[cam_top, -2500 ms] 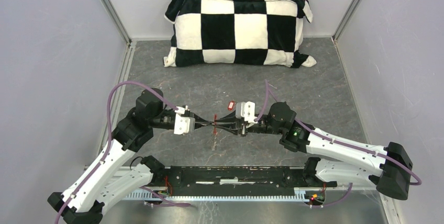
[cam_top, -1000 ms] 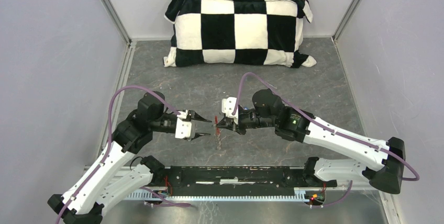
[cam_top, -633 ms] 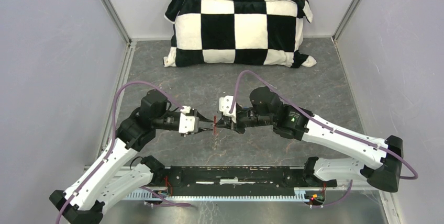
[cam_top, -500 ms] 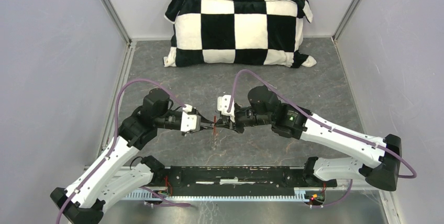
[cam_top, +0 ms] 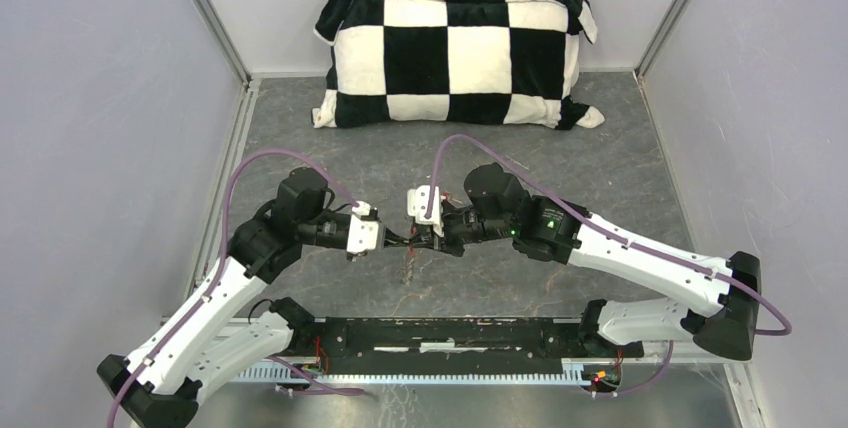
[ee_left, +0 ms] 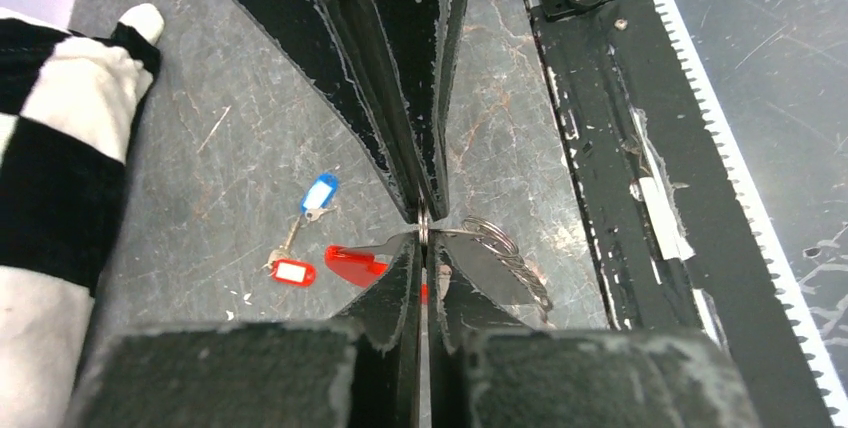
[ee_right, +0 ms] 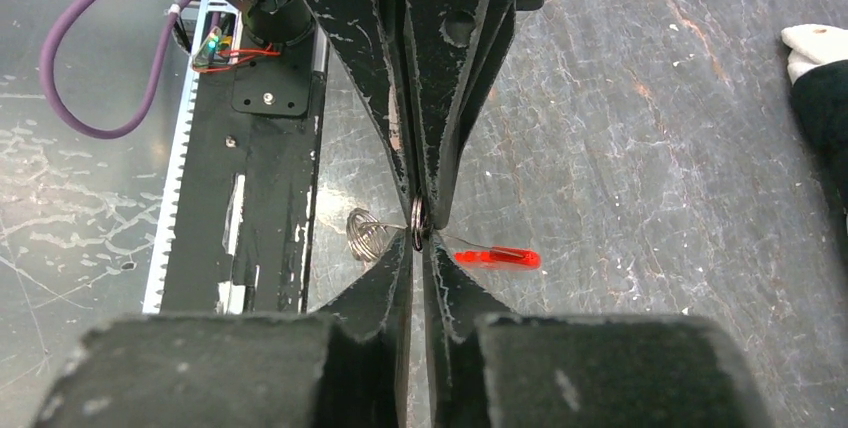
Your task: Put the keys on the keyring
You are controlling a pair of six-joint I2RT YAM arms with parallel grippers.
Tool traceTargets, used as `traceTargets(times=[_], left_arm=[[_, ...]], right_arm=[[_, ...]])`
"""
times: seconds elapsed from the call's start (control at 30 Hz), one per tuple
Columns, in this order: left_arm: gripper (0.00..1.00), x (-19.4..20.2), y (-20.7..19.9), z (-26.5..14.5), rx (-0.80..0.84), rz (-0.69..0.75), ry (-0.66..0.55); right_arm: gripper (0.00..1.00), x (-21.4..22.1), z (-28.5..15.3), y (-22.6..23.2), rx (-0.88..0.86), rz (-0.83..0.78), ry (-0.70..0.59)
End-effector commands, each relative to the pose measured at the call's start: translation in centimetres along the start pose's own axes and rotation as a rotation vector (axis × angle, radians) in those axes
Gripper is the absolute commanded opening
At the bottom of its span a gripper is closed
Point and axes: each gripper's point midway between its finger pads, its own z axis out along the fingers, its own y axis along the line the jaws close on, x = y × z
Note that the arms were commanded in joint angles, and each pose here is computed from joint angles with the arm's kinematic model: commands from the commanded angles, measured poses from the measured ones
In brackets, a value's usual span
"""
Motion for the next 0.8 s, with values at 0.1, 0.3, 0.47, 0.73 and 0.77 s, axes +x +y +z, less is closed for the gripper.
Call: traceTargets(times=[0.1, 0.3, 0.47, 0.73, 0.77], left_arm=[[0.02, -2.7, -0.4, -0.8, 0.021, 0.336, -0.087], [0.02, -6.0, -0.8, -1.4, 0.003, 0.432, -0.218], [0.02, -8.1, -0.7, -1.7, -0.001, 0.406, -0.299], [0.02, -10.0, -0.3, -1.6, 0.031, 0.353, -0.350], [0.02, -10.1, -0.4, -1.6, 0.034, 0.353, -0.352]], right_arm=[[0.39, -5.3, -3.2, -0.4, 0.097, -0.127, -0.261], [0.43, -5.7, -5.6, -0.3, 0.187, -0.170, -0.398], [0.43, -6.4, -6.7, 0.7, 0.188, -0.192, -0.521], [0.43, -7.7, -6.6, 1.9, 0.121, -0.217, -0.605], [0.43, -7.9, -6.7, 1.9, 0.123, -0.223, -0.610]])
